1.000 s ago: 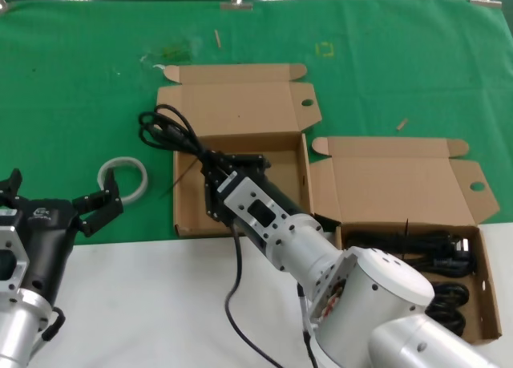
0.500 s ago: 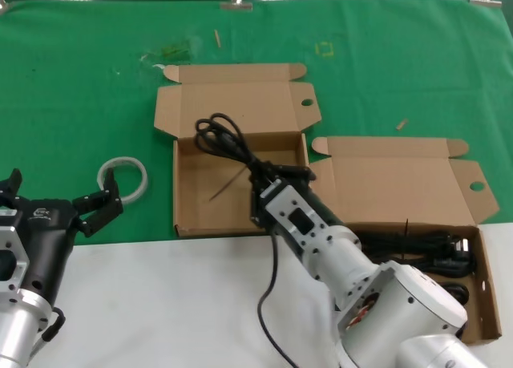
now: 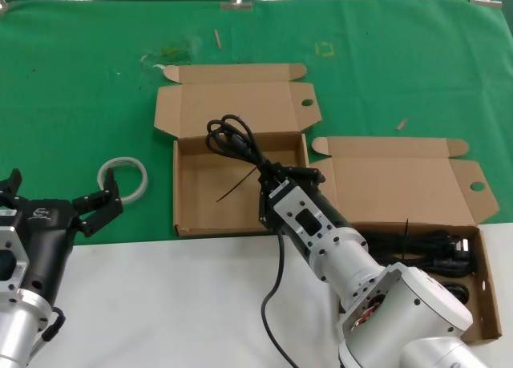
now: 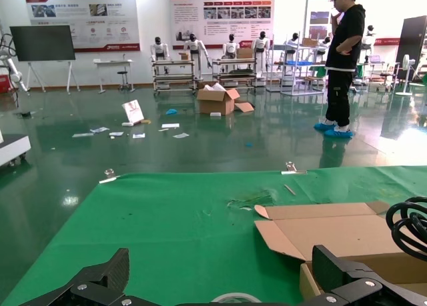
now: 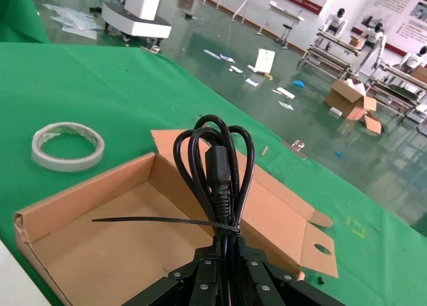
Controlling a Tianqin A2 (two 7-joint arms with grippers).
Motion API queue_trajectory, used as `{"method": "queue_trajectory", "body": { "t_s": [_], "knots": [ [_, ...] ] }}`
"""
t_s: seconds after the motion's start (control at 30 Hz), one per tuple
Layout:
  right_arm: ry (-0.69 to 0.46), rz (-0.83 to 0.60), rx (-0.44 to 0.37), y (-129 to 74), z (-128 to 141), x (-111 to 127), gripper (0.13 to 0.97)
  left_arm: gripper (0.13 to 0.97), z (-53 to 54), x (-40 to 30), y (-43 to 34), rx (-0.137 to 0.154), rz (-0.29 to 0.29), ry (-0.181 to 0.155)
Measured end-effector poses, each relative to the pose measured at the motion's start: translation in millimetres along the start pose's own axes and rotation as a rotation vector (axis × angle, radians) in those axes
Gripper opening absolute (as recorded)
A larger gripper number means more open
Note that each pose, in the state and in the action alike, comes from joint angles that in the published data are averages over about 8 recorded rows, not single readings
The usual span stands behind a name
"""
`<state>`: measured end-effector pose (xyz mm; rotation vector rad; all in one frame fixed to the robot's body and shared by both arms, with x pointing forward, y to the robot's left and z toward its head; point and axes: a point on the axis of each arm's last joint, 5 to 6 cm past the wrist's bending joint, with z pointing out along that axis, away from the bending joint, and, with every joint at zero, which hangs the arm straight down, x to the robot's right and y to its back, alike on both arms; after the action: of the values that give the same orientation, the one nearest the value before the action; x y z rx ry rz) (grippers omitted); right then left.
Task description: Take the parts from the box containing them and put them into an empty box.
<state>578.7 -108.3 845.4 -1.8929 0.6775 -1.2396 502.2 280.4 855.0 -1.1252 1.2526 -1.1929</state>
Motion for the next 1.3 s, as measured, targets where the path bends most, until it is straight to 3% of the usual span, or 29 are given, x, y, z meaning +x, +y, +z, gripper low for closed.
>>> {"method": "queue_trajectory", "body": {
  "t_s": [0.3,0.6,0.87,1.0,1.3],
  "knots": [
    [-0.002,0.011,0.003,-1.9,0.2,-0.5,0.172,0.965,0.0,0.0,0.0,0.000,0.000,0.000],
    [0.001,0.015,0.003,-3.3,0.8,0.8,0.225,0.965,0.0,0.0,0.0,0.000,0.000,0.000],
    [0.011,0.023,-0.010,-1.3,-3.3,1.1,0.341,0.965,0.0,0.0,0.0,0.000,0.001,0.000],
    [0.045,0.047,-0.029,3.2,-13.3,7.0,0.341,0.965,0.0,0.0,0.0,0.000,0.001,0.000],
    [0.158,0.135,-0.087,21.7,-49.8,27.7,0.523,0.965,0.0,0.0,0.0,0.000,0.000,0.000]
  ]
}}
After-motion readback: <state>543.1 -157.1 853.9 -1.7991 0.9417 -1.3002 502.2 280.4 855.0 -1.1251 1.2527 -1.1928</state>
